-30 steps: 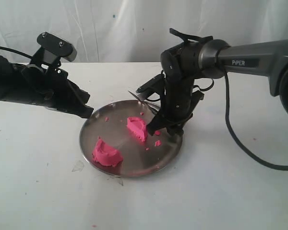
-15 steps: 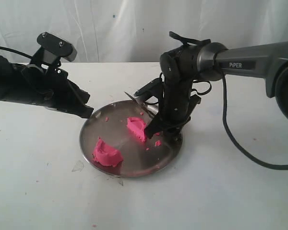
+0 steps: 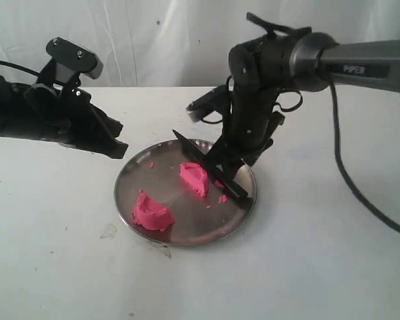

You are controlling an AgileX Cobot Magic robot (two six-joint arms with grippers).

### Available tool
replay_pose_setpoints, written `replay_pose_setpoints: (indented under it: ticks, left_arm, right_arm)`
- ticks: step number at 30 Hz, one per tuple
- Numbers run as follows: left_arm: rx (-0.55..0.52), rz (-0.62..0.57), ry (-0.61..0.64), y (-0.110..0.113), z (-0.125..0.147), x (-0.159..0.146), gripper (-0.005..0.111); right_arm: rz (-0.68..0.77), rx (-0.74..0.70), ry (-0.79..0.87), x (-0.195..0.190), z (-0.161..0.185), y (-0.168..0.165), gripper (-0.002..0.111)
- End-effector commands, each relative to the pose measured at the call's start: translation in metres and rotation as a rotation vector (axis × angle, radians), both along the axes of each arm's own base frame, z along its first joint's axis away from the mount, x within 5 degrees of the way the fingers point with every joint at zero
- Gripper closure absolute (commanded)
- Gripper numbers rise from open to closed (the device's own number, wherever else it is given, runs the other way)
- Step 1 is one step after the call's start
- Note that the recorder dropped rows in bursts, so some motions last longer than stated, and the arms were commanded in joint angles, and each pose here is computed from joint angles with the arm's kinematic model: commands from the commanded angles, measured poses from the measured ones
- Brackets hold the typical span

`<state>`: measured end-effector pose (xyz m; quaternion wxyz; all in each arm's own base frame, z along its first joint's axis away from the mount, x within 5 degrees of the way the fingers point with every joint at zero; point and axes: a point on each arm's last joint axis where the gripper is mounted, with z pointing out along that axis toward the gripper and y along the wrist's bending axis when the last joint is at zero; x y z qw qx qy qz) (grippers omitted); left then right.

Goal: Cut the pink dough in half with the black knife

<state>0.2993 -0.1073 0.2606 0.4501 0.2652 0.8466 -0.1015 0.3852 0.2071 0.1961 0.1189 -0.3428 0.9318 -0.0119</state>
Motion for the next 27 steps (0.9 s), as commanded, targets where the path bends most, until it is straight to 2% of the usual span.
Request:
replay_pose_setpoints:
  ticks: [1,3,7,8,11,13,15,19,23,27]
  left_arm:
    - [-0.014,0.011,-0.046,0.011,0.019,-0.009,0.107]
    - [-0.051,0.068,-0.034,0.026,0.025,-0.009,0.107]
    - [-0.142,0.228,0.033,0.068,0.032,-0.011,0.107]
    - [-0.14,0.259,0.049,0.08,0.032,-0.013,0.107]
    - [-0.09,0.336,0.129,0.109,0.032,-0.025,0.107]
    - [-0.059,0.421,0.193,0.127,0.032,-0.035,0.107]
    - [-0.059,0.535,0.206,0.137,0.034,-0.047,0.107]
    - [-0.083,0.616,0.094,0.137,0.039,-0.075,0.107]
    - [-0.1,0.649,-0.119,0.133,0.045,-0.116,0.107]
    - [-0.113,0.67,-0.271,0.131,0.044,-0.146,0.107]
  right_arm:
    - [-0.06,0.042,-0.094,-0.002,0.048,-0.022,0.066]
    - [-0.135,0.061,-0.111,0.002,0.06,-0.041,0.076]
    - [-0.289,0.107,-0.12,0.006,0.081,-0.087,0.105]
    - [-0.314,0.122,-0.129,0.006,0.085,-0.096,0.108]
    - [-0.399,0.187,-0.186,0.003,0.099,-0.126,0.108]
    - [-0.44,0.242,-0.264,-0.002,0.108,-0.14,0.108]
    - [-0.458,0.29,-0.372,-0.011,0.121,-0.15,0.108]
    - [-0.447,0.385,-0.632,-0.047,0.141,-0.158,0.108]
    - [-0.438,0.494,-0.891,-0.098,0.152,-0.166,0.108]
    - [-0.399,0.519,-1.034,-0.141,0.145,-0.173,0.108]
